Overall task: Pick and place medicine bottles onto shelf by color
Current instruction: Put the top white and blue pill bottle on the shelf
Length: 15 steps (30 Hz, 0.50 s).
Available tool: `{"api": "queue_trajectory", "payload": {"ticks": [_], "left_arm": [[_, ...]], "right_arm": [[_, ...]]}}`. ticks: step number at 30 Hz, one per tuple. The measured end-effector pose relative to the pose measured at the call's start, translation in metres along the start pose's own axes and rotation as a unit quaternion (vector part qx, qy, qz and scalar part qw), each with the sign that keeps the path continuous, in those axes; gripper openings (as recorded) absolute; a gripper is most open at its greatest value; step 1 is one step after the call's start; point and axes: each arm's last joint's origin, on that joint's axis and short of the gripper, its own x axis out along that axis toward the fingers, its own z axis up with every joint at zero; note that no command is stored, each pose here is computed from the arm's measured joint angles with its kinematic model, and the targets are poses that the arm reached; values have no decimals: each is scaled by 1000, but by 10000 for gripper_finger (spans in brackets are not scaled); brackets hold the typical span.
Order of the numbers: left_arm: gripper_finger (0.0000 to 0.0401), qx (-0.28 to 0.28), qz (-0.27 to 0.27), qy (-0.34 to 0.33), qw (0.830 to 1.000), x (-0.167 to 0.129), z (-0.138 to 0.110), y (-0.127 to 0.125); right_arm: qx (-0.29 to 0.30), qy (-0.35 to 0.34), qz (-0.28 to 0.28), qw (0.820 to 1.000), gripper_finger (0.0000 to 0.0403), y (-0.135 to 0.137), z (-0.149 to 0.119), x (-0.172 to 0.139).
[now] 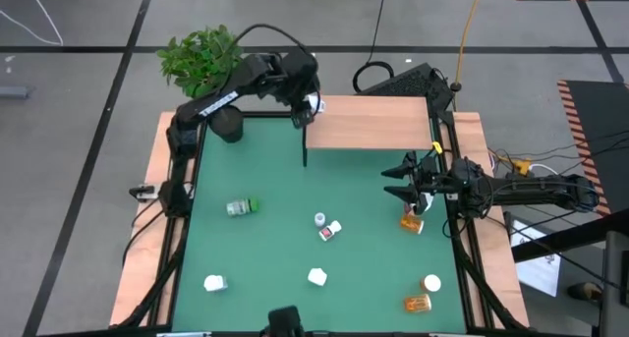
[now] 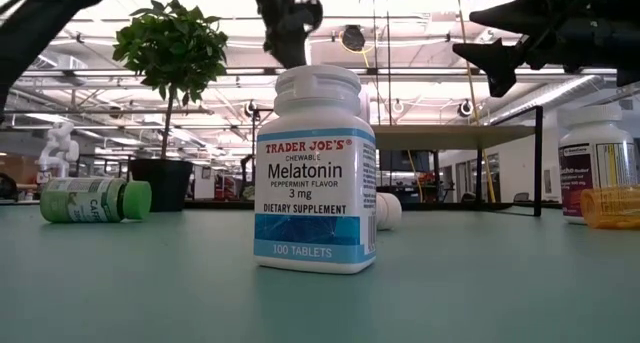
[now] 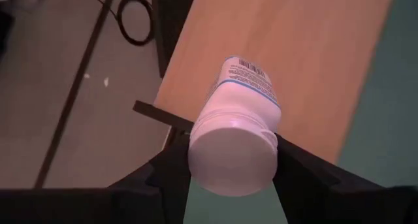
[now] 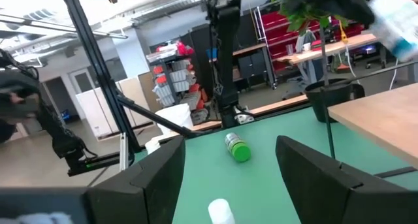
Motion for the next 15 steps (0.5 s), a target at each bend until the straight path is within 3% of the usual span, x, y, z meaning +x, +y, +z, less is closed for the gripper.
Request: {"api": "queue_trajectory", "payload": {"ticks": [6, 15], "left_arm": [[201, -14, 0, 11, 1000, 26, -1, 21], [195, -5, -10, 4, 1000, 37, 1, 23]], "right_arm": [[-2, -4, -19, 1000, 235, -1, 0, 0], [-5, -3, -28, 1000, 235, -2, -1, 0]]}}
